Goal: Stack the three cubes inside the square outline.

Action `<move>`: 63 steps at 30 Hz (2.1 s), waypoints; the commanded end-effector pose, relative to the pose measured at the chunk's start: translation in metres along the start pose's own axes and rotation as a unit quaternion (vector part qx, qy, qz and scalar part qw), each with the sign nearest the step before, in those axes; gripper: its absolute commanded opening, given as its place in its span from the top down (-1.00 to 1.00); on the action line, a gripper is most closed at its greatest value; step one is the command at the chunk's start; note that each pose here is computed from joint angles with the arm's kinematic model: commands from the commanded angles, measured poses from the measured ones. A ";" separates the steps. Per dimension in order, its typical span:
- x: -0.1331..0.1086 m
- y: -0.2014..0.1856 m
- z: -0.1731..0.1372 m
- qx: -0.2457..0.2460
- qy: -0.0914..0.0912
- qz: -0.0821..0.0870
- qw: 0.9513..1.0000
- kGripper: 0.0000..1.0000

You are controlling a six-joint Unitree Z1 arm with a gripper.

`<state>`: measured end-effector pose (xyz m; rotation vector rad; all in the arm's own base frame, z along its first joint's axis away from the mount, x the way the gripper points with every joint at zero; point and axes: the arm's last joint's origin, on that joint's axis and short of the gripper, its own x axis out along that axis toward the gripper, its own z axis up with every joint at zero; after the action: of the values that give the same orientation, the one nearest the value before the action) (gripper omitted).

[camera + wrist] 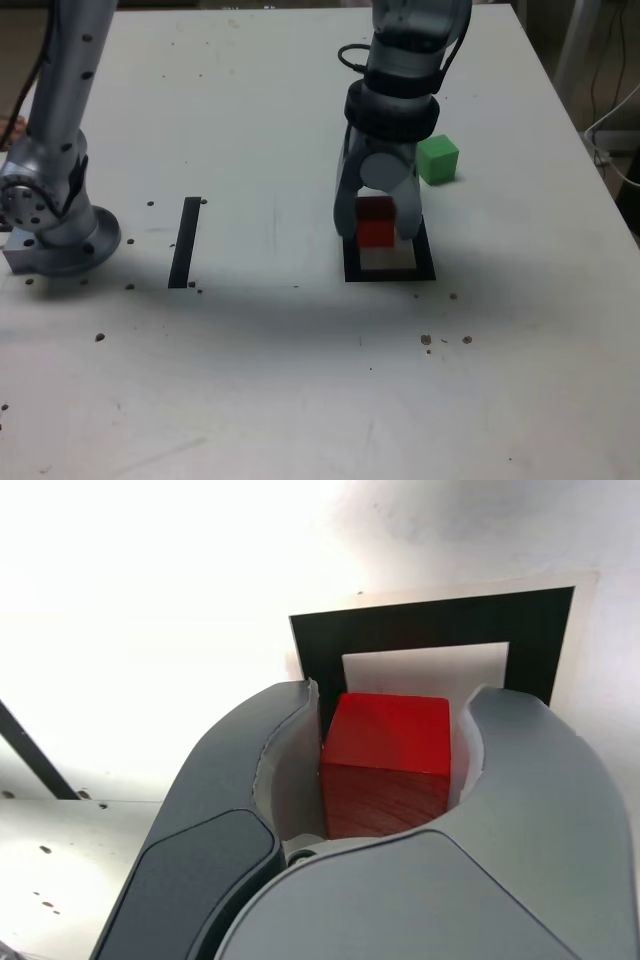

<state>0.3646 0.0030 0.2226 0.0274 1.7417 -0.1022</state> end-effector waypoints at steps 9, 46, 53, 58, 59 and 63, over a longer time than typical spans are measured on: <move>0.010 0.001 0.011 -0.003 0.002 -0.002 1.000 0.42; -0.042 0.056 -0.023 -0.086 -0.039 0.040 0.995 -0.99; -0.048 0.104 -0.024 -0.147 -0.038 0.034 0.988 -0.99; -0.042 0.135 -0.024 -0.185 -0.028 0.025 0.982 -0.98; -0.040 0.140 -0.024 -0.191 -0.025 0.023 0.981 -0.98; -0.033 0.156 -0.018 -0.205 -0.013 0.013 0.978 -0.97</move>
<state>0.3625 0.1598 0.2517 -0.2466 1.7006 0.2754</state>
